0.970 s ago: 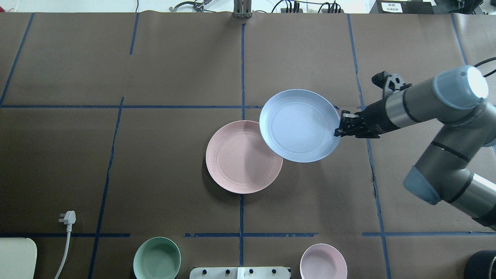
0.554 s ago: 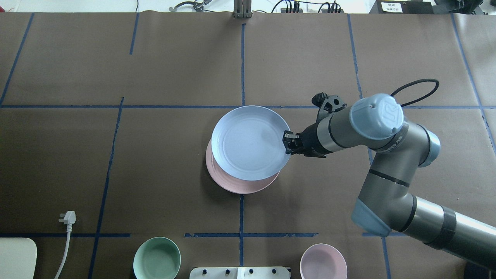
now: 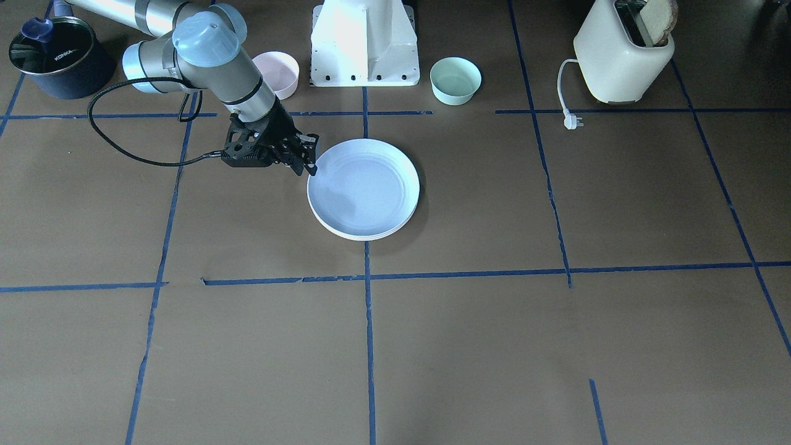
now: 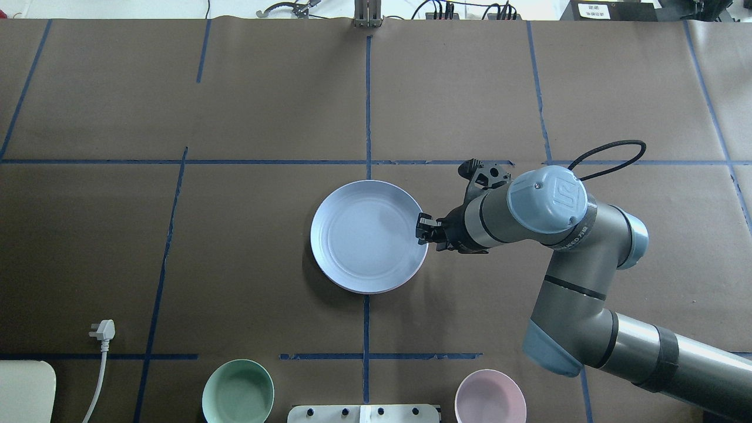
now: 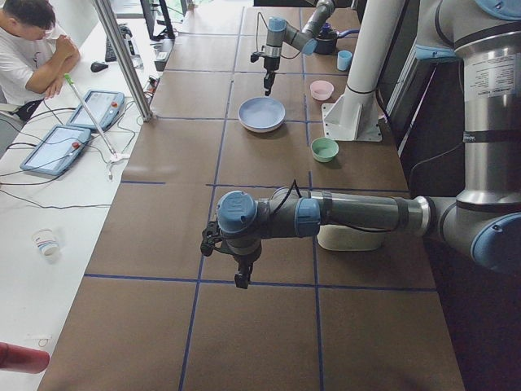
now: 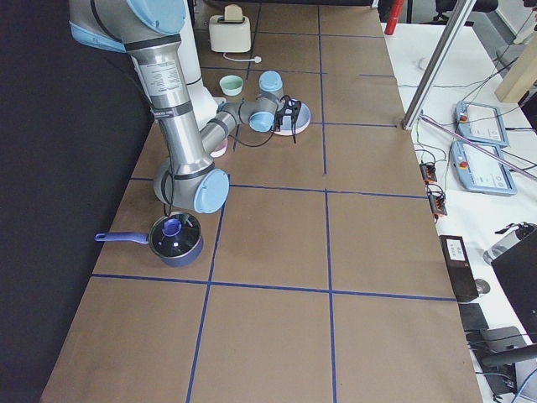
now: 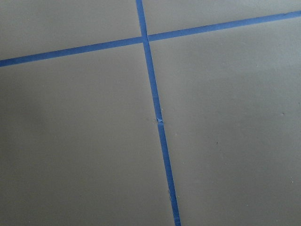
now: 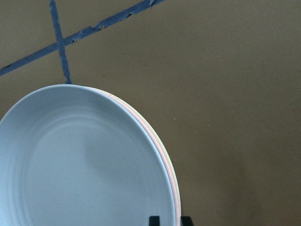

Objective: Stack three plates with pink and blue

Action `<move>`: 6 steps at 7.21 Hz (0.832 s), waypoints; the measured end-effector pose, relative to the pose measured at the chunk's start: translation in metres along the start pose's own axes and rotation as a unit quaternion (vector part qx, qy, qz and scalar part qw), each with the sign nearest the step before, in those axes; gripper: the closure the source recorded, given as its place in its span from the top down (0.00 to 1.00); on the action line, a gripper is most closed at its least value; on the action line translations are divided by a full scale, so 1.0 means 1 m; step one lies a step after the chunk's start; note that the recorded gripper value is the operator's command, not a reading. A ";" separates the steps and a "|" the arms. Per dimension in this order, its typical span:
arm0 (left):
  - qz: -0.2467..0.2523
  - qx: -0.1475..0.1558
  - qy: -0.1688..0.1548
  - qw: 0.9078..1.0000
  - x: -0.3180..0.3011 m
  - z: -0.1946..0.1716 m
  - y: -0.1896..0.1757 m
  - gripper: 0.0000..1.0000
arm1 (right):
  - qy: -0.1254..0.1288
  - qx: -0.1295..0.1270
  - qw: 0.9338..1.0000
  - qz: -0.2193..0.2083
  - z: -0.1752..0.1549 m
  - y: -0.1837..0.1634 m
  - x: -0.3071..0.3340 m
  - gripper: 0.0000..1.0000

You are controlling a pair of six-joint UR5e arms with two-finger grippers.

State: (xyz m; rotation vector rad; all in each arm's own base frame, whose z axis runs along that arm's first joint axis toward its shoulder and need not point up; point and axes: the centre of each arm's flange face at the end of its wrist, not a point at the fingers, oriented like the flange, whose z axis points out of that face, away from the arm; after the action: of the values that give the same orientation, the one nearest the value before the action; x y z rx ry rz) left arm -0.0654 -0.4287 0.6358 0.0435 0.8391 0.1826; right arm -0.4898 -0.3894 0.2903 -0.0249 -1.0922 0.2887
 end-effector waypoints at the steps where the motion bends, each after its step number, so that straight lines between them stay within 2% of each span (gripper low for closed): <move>1: 0.002 0.000 -0.001 1.000 0.000 0.000 0.000 1.00 | 0.017 -0.003 1.000 -0.001 -0.007 -0.017 0.005 1.00; 2: 0.004 0.000 -0.002 1.000 -0.001 0.000 -0.001 1.00 | 0.036 -0.009 0.999 -0.014 -0.019 -0.044 0.015 1.00; 3: 0.002 -0.002 -0.004 1.000 -0.003 0.001 -0.003 1.00 | 0.063 -0.019 0.997 -0.041 -0.040 -0.087 0.035 1.00; 4: -0.001 -0.005 -0.005 1.000 -0.004 0.003 -0.004 1.00 | 0.094 -0.028 0.992 -0.074 -0.067 -0.134 0.062 1.00; 6: -0.004 -0.005 -0.005 1.000 -0.005 0.003 -0.003 1.00 | 0.143 -0.046 0.978 -0.146 -0.134 -0.217 0.160 1.00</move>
State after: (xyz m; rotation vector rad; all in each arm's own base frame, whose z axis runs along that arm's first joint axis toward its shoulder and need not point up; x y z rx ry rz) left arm -0.0657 -0.4328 0.6409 0.0307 0.8291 0.1794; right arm -0.2562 -0.5435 0.4021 0.0118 -0.8073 -0.0312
